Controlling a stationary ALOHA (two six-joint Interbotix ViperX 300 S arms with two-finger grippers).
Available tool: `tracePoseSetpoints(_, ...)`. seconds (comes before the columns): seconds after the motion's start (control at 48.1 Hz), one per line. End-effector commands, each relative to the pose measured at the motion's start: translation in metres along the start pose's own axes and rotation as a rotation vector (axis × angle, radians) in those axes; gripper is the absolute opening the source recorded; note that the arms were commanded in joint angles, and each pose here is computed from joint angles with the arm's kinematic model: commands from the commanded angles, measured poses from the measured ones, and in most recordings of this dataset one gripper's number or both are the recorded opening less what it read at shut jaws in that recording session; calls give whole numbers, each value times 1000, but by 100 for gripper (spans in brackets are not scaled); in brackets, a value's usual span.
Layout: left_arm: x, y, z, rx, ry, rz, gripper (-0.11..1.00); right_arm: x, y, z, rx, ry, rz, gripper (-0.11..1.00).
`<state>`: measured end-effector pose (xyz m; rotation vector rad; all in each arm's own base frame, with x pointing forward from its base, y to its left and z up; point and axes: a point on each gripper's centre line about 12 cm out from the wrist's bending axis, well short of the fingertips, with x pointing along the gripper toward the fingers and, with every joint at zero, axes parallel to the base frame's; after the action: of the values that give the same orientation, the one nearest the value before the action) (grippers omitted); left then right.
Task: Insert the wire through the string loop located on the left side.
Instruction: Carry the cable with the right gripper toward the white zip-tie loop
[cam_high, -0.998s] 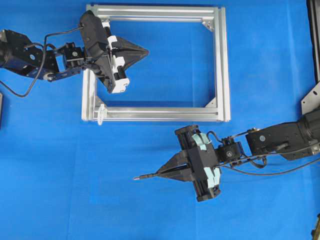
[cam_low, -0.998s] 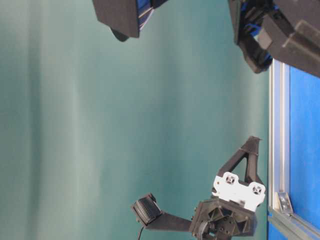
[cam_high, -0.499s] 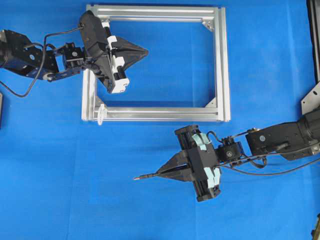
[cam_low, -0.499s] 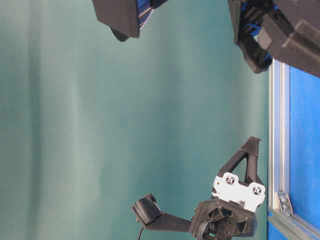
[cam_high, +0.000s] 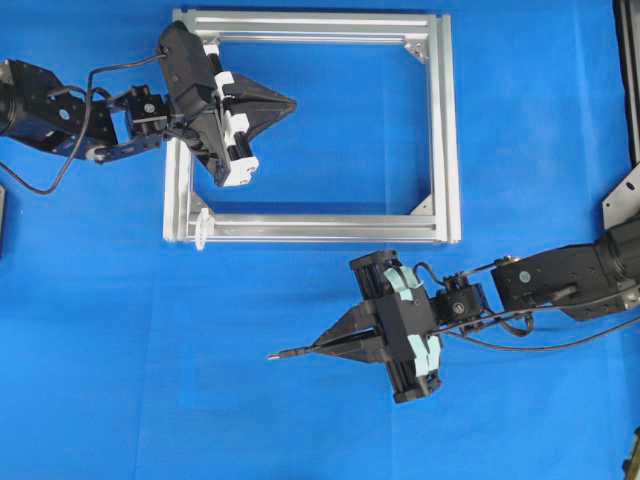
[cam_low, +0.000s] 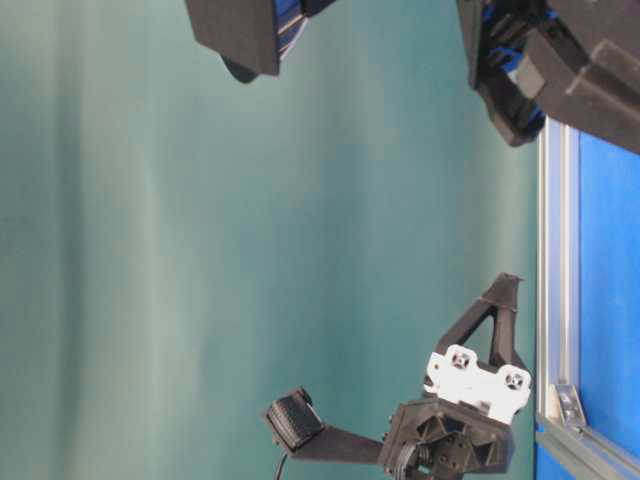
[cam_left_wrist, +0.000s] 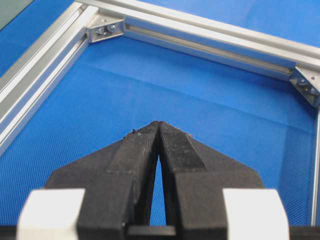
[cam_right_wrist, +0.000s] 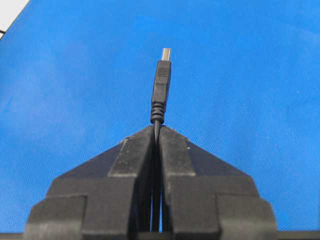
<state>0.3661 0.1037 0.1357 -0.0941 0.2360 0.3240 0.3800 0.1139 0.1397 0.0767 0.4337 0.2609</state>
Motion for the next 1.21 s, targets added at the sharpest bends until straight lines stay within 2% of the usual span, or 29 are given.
tracePoseSetpoints(0.0, -3, -2, 15, -3, -46, -5, 0, -4, 3, 13, -6, -37, 9, -1)
tracePoseSetpoints(0.374, -3, -2, 15, -3, -46, -5, 0, -4, 3, 13, -5, -38, 7, -1)
tracePoseSetpoints(0.541, -3, -2, 15, -1, -46, -7, 0, -5, -8, 14, 3, -41, -17, -1)
tracePoseSetpoints(1.019, -3, -2, 15, -2, -44, -5, 0, -14, -83, 16, 62, -48, -194, -1)
tracePoseSetpoints(1.185, -3, -2, 15, -1, -44, -6, 0, -19, -101, 14, 83, -40, -239, -1)
